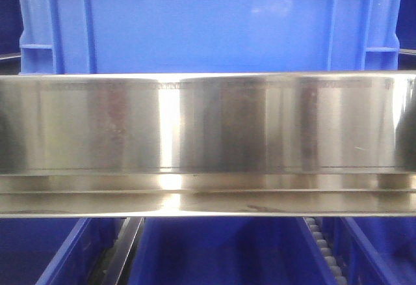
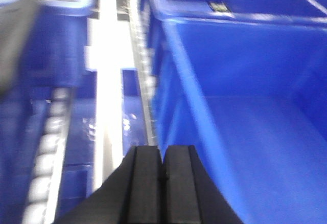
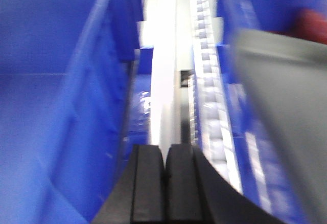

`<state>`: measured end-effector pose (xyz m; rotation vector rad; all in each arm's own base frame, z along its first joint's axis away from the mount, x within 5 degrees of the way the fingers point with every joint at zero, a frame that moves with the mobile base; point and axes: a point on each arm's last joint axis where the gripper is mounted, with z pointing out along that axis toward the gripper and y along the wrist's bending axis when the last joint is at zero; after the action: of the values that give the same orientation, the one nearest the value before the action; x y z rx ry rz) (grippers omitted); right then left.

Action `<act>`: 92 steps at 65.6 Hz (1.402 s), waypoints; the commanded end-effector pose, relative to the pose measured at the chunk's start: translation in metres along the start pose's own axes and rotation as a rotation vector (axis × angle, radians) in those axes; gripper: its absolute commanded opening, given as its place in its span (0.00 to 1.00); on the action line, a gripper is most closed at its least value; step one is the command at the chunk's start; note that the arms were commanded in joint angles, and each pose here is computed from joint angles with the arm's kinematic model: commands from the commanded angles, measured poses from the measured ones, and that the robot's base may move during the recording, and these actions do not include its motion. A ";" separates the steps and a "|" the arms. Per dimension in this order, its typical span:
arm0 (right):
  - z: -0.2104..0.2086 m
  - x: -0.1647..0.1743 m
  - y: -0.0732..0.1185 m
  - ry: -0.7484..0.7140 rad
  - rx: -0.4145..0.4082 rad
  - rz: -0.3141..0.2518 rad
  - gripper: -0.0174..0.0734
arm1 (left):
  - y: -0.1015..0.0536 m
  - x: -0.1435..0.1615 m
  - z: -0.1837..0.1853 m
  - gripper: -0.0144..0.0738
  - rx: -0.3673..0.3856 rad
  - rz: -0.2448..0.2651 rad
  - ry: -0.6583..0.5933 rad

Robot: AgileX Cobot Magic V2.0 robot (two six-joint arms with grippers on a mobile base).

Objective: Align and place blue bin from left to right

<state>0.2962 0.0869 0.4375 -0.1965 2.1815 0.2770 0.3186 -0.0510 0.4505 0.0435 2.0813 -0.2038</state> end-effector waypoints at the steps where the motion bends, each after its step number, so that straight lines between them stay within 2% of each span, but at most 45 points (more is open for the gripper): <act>1: 0.016 -0.014 0.011 0.010 0.033 -0.003 0.13 | -0.007 -0.011 0.014 0.04 -0.022 -0.019 0.009; 5: 0.024 -0.021 0.021 0.024 0.027 -0.015 0.13 | -0.012 -0.019 0.024 0.04 -0.046 -0.032 0.016; 12: 0.039 -0.031 0.039 0.054 0.008 -0.038 0.13 | -0.021 -0.029 0.037 0.04 -0.095 -0.020 0.047; 18: 0.050 -0.037 0.050 0.074 0.008 -0.033 0.13 | -0.028 -0.033 0.047 0.04 -0.131 -0.012 0.091; 24: 0.061 -0.039 0.060 0.105 -0.001 -0.025 0.13 | -0.035 -0.035 0.055 0.04 -0.133 -0.013 0.128; 30: 0.072 -0.038 0.069 0.136 0.005 -0.049 0.13 | -0.038 -0.036 0.060 0.04 -0.126 -0.019 0.135; 40: 0.082 -0.036 0.073 0.167 0.080 -0.088 0.13 | -0.038 -0.036 0.060 0.04 -0.122 -0.023 0.139; 50: 0.085 -0.033 0.079 0.174 0.072 -0.098 0.13 | -0.038 -0.036 0.061 0.04 -0.120 -0.024 0.139; 64: 0.084 -0.031 0.078 0.195 0.080 -0.086 0.14 | -0.038 -0.035 0.060 0.04 -0.120 -0.025 0.143; 68: 0.084 -0.031 0.078 0.205 0.084 -0.086 0.23 | -0.038 -0.035 0.060 0.04 -0.119 -0.026 0.145; 73: 0.084 -0.030 0.078 0.215 0.087 -0.086 0.43 | -0.039 -0.035 0.060 0.04 -0.115 -0.029 0.148; 77: 0.084 -0.029 0.078 0.226 0.080 -0.081 0.54 | -0.039 -0.035 0.060 0.04 -0.115 -0.029 0.148; 81: 0.084 -0.028 0.081 0.236 0.057 -0.068 0.55 | -0.039 -0.035 0.060 0.04 -0.115 -0.029 0.148; 92: 0.096 -0.023 0.082 0.265 0.056 -0.067 0.48 | -0.038 -0.034 0.060 0.04 -0.118 -0.029 0.158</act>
<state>0.3609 0.1905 0.4146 -0.2871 2.4329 0.1607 0.3867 -0.0954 0.4512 -0.0354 2.2538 -0.0773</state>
